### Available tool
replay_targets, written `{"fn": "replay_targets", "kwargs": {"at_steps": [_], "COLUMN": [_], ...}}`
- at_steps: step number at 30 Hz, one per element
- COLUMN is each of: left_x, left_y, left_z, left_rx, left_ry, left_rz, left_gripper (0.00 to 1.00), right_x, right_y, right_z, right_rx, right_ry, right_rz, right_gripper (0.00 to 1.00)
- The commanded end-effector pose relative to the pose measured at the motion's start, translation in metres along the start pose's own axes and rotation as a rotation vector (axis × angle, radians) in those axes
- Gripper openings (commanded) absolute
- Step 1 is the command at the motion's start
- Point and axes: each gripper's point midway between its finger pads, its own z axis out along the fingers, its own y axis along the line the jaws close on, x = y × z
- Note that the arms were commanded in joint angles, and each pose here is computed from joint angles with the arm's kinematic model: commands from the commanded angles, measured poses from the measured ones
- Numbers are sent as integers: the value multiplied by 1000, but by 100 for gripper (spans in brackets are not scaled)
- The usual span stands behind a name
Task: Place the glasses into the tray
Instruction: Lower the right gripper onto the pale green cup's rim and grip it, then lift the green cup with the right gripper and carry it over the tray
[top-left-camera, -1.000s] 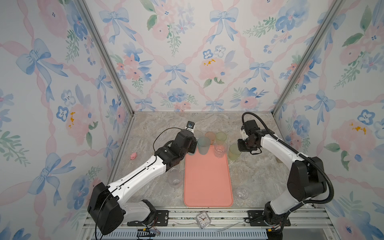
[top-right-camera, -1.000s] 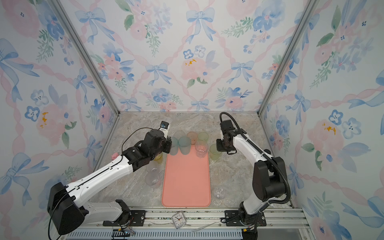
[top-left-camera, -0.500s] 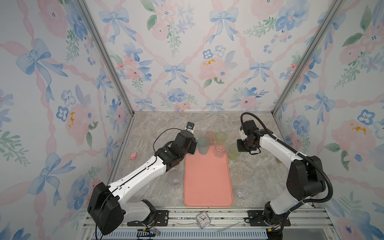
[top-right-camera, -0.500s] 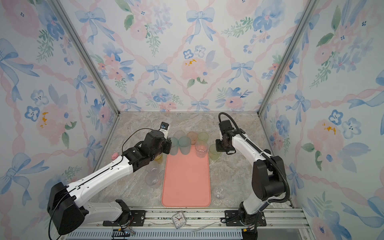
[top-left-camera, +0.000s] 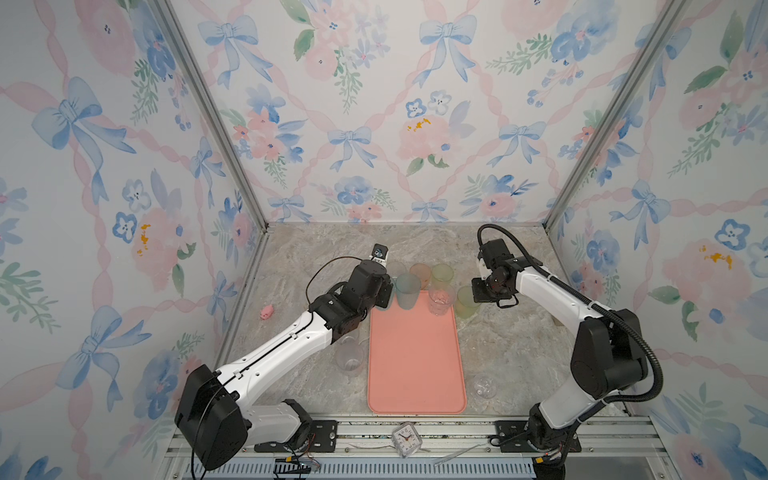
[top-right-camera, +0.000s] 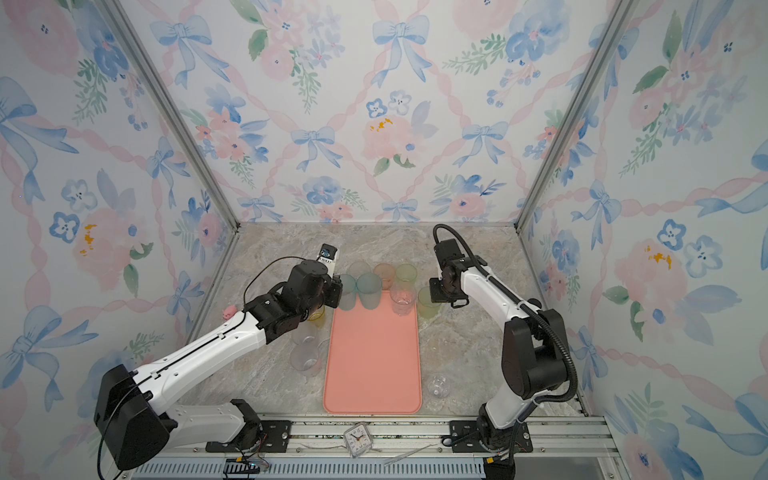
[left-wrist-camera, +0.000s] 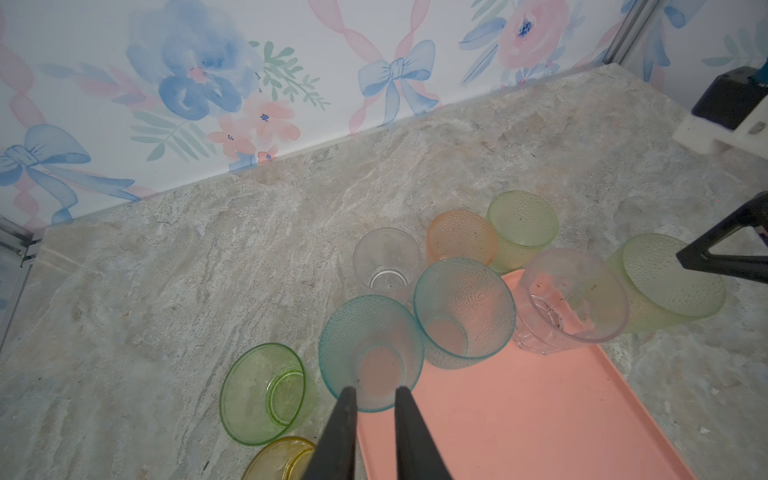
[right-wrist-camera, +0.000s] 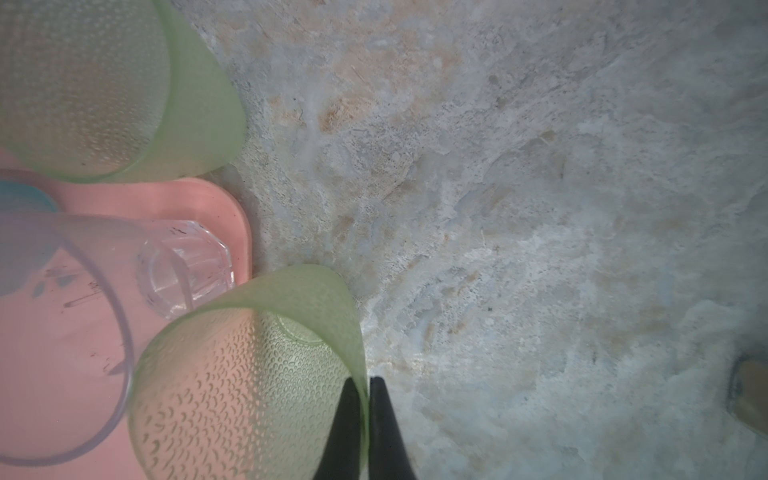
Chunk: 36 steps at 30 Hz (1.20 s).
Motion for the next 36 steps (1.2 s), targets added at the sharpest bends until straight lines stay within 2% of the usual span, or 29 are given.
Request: {"fn": "replay_targets", "kwargs": {"at_steps": [1, 11, 18, 27, 36], "left_x": [-1, 10, 17, 2, -8], "left_y": [4, 9, 18, 40, 48], "left_z": [-4, 1, 1, -17, -28], "left_rx": [3, -9, -37, -85, -96], "left_ry": [-18, 6, 3, -64, -106], "left_rz": [-27, -31, -53, -121, -157], "left_gripper": [20, 20, 20, 21, 22], "right_x": [-2, -9, -6, 7, 25], "right_y": [-7, -14, 6, 82, 182], "right_z": [-21, -68, -109, -143, -116], "right_rx": [48, 42, -21, -124, -239], "right_ry": [-26, -125, -205, -242, -179], "right_rz": [-23, -17, -59, -244, -416], "right_gripper": [0, 0, 0, 0, 0]}}
